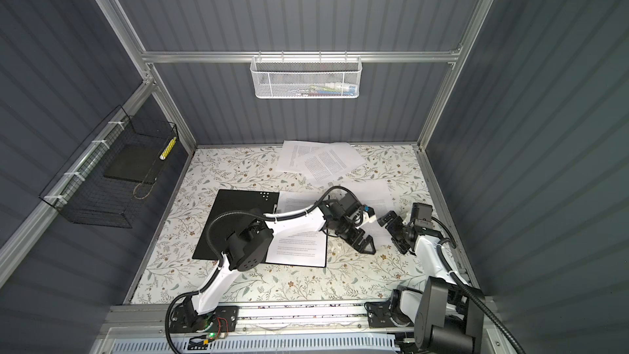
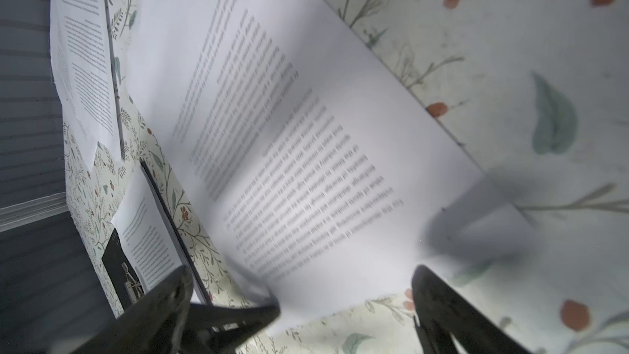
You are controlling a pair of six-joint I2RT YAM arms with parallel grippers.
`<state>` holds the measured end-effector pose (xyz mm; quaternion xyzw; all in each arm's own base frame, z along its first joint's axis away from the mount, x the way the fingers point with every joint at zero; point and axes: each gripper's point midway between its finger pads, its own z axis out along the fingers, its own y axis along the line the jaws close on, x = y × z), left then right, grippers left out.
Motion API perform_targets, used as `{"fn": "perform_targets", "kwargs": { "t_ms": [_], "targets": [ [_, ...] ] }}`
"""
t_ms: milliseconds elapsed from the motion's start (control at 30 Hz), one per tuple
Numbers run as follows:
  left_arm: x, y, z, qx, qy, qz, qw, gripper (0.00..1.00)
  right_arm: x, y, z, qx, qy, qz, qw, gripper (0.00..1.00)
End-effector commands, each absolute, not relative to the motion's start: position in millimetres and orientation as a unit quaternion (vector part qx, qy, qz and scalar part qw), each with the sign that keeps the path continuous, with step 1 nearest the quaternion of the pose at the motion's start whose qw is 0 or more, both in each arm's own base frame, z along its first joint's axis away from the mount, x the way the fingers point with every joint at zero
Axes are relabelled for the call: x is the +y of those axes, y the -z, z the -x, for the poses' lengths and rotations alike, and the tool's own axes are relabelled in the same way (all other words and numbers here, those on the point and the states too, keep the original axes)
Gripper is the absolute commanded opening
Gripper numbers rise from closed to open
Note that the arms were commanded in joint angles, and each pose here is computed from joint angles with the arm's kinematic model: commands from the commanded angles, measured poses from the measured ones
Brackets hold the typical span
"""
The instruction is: Put the files into the folder
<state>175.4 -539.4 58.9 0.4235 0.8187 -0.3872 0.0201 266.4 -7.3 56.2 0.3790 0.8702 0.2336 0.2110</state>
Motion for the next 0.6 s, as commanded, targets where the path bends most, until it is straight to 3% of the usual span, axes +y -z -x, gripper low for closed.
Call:
{"fn": "perform_targets", "kwargs": {
  "t_ms": [0, 100, 200, 567],
  "targets": [
    [-540.1, -105.5, -164.4, 0.799, 0.431, -0.418, 0.024, 1.00, -16.1, -69.5, -274.2, 0.862, -0.236, -0.384, 0.232, 0.99],
    [-541.6, -150.4, -177.7, 0.776, 0.481, -0.404, 0.054, 1.00, -20.4, -79.6, -270.0, 0.855, -0.233, -0.387, 0.253, 0.99],
    [-535.0, -162.5, -210.9, 0.782, 0.493, -0.374, 0.068, 1.00, -21.8, -80.0, -263.2, 0.852, -0.232, -0.392, 0.256, 0.99],
    [-527.3, -115.2, -335.5, 0.831, 0.418, -0.345, 0.127, 1.00, -4.5, -68.4, -244.6, 0.840, -0.275, -0.404, 0.237, 0.99]
  ]
}}
